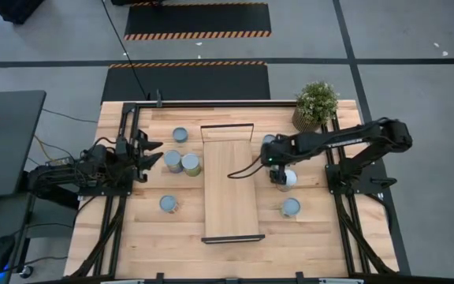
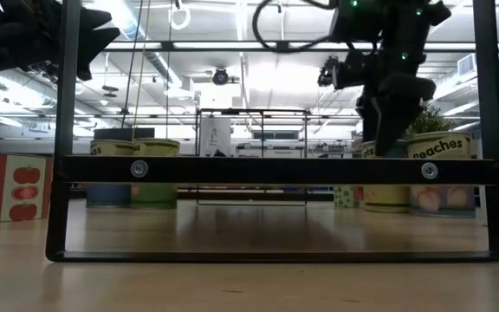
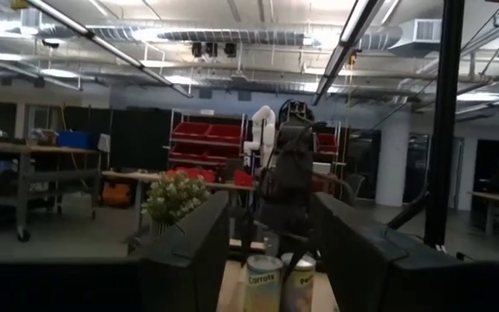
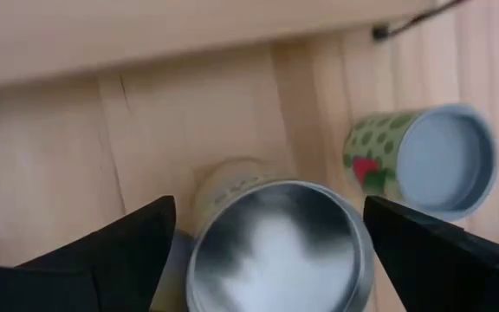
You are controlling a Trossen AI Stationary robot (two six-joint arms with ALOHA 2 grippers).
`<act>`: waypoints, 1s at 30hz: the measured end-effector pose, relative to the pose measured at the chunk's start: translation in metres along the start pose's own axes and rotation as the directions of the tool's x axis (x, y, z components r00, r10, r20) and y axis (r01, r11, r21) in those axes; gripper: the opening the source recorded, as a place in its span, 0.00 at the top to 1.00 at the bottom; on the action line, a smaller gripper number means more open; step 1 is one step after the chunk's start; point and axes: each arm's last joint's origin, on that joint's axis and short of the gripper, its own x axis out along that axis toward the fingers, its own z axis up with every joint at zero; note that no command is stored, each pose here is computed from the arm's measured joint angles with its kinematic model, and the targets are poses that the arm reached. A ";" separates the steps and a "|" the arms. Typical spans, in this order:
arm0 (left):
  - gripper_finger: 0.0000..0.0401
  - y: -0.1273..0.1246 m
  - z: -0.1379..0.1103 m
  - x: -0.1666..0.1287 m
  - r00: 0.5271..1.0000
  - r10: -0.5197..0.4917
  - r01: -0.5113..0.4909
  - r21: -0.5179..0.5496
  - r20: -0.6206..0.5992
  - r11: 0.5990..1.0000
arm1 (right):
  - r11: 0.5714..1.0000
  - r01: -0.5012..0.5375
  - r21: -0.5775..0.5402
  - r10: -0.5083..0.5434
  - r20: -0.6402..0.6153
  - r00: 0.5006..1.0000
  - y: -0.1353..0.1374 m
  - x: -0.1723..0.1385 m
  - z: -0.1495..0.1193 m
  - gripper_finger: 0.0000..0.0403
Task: Pick and place cans onto a shelf
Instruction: Put the canned carrots on the shelf
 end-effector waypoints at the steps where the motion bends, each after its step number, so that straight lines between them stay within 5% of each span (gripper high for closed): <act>1: 0.57 0.000 0.000 0.000 1.000 0.000 0.000 -0.004 -0.004 1.000 | 1.000 0.002 -0.003 -0.002 -0.017 1.000 0.000 0.002 -0.001 0.05; 18: 0.57 0.000 -0.004 0.000 0.999 -0.005 0.003 -0.055 -0.039 0.998 | 1.000 -0.005 -0.020 0.003 -0.097 0.995 -0.005 0.007 -0.002 0.19; 30: 0.57 0.000 -0.004 0.000 0.999 -0.004 0.002 -0.055 -0.041 0.998 | 1.000 -0.030 -0.007 0.031 0.115 0.993 -0.012 -0.052 0.052 0.18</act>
